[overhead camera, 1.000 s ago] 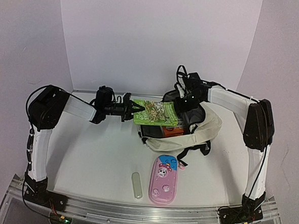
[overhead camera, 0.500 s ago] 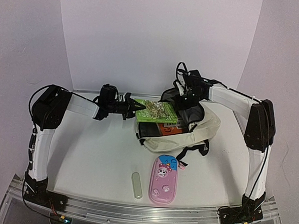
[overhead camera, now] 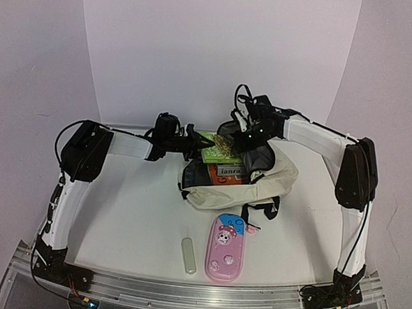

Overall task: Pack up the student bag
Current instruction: Place the book in the student bag.

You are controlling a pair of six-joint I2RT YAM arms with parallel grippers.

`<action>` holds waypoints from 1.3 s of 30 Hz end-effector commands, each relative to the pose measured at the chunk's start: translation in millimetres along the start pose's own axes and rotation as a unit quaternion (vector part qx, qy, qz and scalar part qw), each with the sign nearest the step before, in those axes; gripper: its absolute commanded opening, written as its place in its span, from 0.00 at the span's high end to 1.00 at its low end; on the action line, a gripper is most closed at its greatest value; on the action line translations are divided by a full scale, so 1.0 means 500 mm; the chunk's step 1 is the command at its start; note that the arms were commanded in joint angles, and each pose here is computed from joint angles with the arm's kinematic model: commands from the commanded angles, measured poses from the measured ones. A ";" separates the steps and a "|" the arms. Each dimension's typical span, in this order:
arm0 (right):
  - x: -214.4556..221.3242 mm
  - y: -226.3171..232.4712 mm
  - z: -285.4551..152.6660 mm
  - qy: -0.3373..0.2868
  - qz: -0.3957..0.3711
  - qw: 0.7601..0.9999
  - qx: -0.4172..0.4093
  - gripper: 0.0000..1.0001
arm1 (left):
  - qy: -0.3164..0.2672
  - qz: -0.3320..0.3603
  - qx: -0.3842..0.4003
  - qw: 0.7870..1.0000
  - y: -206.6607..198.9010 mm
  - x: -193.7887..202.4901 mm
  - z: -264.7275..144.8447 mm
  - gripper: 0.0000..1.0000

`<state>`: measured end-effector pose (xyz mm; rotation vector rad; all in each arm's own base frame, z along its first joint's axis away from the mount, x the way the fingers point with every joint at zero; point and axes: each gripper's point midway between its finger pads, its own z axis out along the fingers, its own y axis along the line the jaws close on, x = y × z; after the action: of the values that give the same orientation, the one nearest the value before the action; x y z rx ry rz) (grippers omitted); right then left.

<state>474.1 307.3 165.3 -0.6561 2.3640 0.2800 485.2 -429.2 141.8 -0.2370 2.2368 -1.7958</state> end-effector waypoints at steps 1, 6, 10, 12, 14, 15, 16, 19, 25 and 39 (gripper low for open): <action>-0.103 0.030 -0.075 -0.080 -0.014 0.997 -0.019 1.00 | -0.046 0.045 -0.024 0.998 -0.041 -0.024 -0.037 0.54; -0.102 0.029 -0.071 -0.079 -0.012 0.997 -0.019 1.00 | -0.095 0.055 -0.107 0.988 -0.023 -0.028 -0.110 0.30; -0.101 0.030 -0.069 -0.077 -0.012 0.997 -0.020 1.00 | -0.095 0.041 -0.143 0.984 0.005 -0.011 -0.134 0.31; -0.100 0.031 -0.069 -0.077 -0.013 0.997 -0.021 1.00 | -0.091 0.038 -0.145 0.984 0.012 0.000 -0.140 0.35; -0.098 0.033 -0.068 -0.075 -0.014 0.997 -0.023 1.00 | -0.085 0.038 -0.137 0.986 0.014 0.008 -0.139 0.40; -0.097 0.032 -0.067 -0.075 -0.013 0.997 -0.024 1.00 | -0.080 0.038 -0.132 0.987 0.013 0.011 -0.136 0.42; -0.097 0.033 -0.066 -0.075 -0.013 0.997 -0.025 1.00 | -0.075 0.037 -0.129 0.988 0.015 0.013 -0.131 0.44; -0.098 0.035 -0.067 -0.075 -0.014 0.997 -0.027 1.00 | -0.064 0.037 -0.117 0.990 0.015 0.017 -0.116 0.51; -0.091 0.035 -0.060 -0.070 -0.016 0.997 -0.028 1.00 | -0.043 0.064 -0.097 0.992 0.002 0.026 -0.072 0.72; -0.093 0.037 -0.036 -0.067 -0.034 0.997 -0.031 1.00 | -0.006 0.106 -0.033 0.994 -0.059 0.003 0.037 0.85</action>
<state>475.7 311.9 173.9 -0.6955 2.3355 0.2802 482.5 -430.7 130.7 -0.1574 2.3278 -1.5508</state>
